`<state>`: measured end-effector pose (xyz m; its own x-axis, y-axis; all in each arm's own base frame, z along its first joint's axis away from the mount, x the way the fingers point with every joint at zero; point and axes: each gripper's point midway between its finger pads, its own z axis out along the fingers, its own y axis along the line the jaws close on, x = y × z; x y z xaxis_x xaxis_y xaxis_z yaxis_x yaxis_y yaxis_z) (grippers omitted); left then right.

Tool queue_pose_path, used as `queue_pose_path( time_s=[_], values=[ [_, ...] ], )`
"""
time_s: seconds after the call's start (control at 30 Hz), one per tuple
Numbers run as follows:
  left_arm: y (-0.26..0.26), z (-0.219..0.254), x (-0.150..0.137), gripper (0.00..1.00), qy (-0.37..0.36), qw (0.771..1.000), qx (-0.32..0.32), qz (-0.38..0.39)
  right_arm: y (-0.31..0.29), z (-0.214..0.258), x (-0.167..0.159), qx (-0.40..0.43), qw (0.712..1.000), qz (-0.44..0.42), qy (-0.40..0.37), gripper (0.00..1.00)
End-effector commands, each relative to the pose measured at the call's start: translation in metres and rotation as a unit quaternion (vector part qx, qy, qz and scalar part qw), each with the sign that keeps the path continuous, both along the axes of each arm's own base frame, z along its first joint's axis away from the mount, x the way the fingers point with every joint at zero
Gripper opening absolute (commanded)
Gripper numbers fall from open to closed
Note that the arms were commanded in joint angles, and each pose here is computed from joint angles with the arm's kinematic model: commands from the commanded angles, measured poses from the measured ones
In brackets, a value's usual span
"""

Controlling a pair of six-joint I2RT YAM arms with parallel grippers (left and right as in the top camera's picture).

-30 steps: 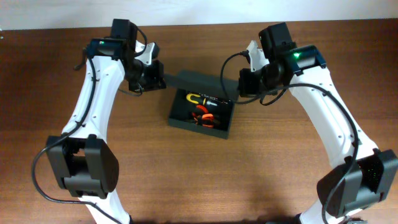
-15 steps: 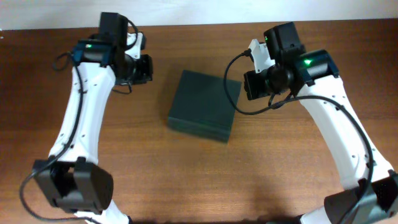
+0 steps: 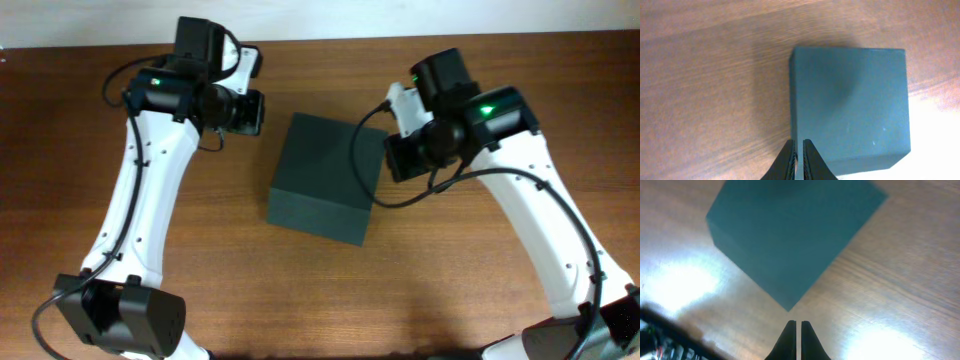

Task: Pack container
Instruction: 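Press down on the closed lid with both grippers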

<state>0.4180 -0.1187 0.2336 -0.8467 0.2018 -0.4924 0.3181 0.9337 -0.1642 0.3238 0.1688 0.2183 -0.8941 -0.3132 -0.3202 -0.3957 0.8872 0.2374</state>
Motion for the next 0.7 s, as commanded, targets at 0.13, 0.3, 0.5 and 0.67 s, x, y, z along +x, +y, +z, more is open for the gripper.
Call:
queue_pose_path(
  time_s=[0.13,0.3,0.5,0.67],
  values=[
    [-0.021,-0.035,0.002,0.12,0.015,0.993,0.041,-0.107,0.015,-0.009,-0.027,-0.026,0.999,0.034,0.016,0.04],
    [-0.033,-0.064,0.003,0.12,0.039,0.985,0.03,-0.164,0.01,-0.022,-0.044,-0.041,0.997,0.038,0.054,0.04],
    [-0.042,-0.095,0.006,0.12,0.063,0.976,0.022,-0.205,0.015,-0.045,-0.067,-0.059,0.992,0.064,0.091,0.04],
    [-0.043,-0.113,0.009,0.12,0.079,0.975,0.022,-0.205,0.019,-0.07,-0.088,-0.076,0.986,0.086,0.12,0.04]
  ],
)
